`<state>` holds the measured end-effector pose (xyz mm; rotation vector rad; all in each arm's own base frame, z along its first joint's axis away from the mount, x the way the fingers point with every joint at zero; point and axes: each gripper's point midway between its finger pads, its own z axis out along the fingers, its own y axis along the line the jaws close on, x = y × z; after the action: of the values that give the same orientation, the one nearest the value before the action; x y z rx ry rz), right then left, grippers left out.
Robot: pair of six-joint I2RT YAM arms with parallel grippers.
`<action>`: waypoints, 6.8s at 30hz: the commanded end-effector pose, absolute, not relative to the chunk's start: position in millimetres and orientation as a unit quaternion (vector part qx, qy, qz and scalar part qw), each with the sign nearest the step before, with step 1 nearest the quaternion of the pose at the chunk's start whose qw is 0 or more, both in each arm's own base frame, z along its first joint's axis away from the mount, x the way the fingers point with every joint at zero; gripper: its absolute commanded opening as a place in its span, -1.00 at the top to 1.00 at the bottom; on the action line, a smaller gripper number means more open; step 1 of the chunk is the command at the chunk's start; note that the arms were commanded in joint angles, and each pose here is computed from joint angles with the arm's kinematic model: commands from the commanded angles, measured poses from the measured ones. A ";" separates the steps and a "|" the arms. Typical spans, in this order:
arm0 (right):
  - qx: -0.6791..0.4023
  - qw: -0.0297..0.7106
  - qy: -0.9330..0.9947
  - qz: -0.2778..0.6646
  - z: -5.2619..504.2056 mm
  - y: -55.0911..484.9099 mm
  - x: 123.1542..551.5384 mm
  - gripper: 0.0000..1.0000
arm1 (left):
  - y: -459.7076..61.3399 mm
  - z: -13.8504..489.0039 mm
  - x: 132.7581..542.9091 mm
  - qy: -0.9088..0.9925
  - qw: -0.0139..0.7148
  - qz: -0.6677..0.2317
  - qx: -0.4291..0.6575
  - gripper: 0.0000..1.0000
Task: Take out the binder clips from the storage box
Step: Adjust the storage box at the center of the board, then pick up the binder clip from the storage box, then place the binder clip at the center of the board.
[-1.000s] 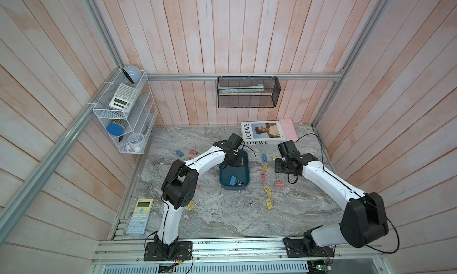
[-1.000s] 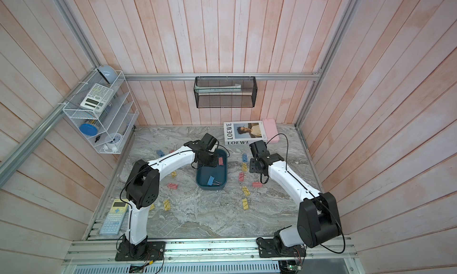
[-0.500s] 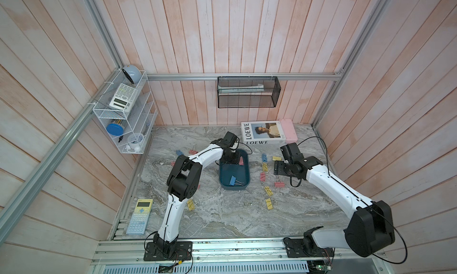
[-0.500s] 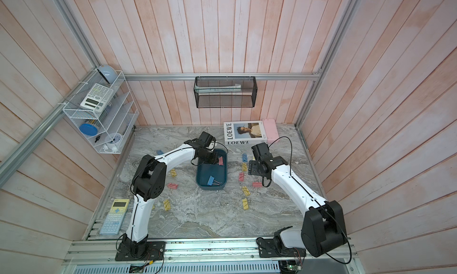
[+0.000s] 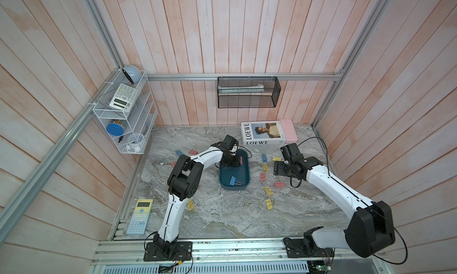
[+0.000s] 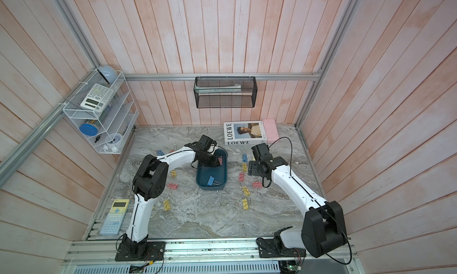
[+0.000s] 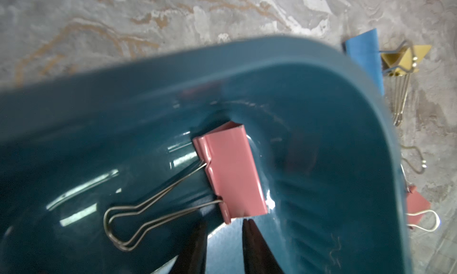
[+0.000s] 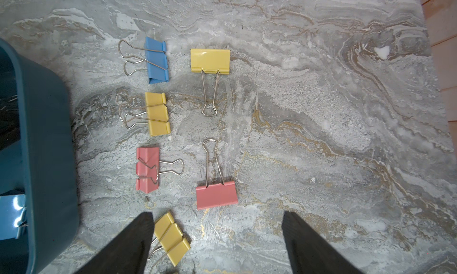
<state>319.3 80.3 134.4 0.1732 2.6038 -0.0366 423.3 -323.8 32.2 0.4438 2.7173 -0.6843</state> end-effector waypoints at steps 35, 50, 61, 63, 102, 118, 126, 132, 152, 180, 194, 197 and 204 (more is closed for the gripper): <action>0.054 0.226 0.973 0.000 123.5 86.2 310.2 -0.96 | -304.0 25.4 448.6 0.950 0.171 -0.229 0.129 0.12; 0.055 0.223 0.973 0.008 119.4 89.5 311.0 -0.96 | -323.4 33.5 392.2 0.945 0.160 -0.259 0.120 0.12; 0.056 0.223 0.973 0.013 120.4 92.3 309.5 -0.96 | -301.2 53.5 386.2 0.949 0.176 -0.199 0.169 0.16; 0.056 0.225 0.973 0.013 120.7 92.5 309.2 -0.96 | -298.7 58.2 381.0 0.949 0.175 -0.198 0.173 0.22; 0.033 0.256 0.965 0.043 122.5 107.6 306.6 -0.96 | -282.1 69.0 366.0 0.974 0.117 -0.137 -0.141 0.45; 0.010 0.271 0.960 0.067 132.2 117.1 289.3 -0.96 | -285.0 31.6 385.5 0.967 0.091 -0.085 -0.222 0.46; 0.007 0.274 0.960 0.061 135.2 113.8 286.6 -0.96 | -284.9 16.7 387.4 0.968 0.084 -0.072 -0.225 0.47; 0.010 0.275 0.960 0.058 134.9 112.4 287.3 -0.95 | -280.2 9.7 381.1 0.969 0.077 -0.063 -0.228 0.63; 0.010 0.281 0.957 0.064 142.0 116.7 292.6 -0.96 | -269.7 75.4 406.9 0.966 0.152 -0.085 -0.193 1.00; -0.092 0.287 0.948 0.098 157.0 210.9 316.0 -0.96 | -32.3 105.1 282.6 0.926 0.184 0.032 -0.329 1.00; -0.104 0.280 0.950 0.088 156.9 223.9 308.4 -0.96 | -12.3 35.3 293.9 0.943 0.113 0.050 -0.308 1.00; -0.105 0.279 0.950 0.088 157.2 225.8 307.5 -0.96 | -10.4 31.3 302.2 0.947 0.108 0.065 -0.295 1.00; -0.105 0.279 0.951 0.082 156.8 225.9 307.2 -0.95 | -12.9 24.2 314.4 0.954 0.096 0.070 -0.277 1.00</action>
<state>305.6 226.3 153.8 -0.2988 2.5482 0.2479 302.9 -11.4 22.2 -0.8607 2.8339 0.2239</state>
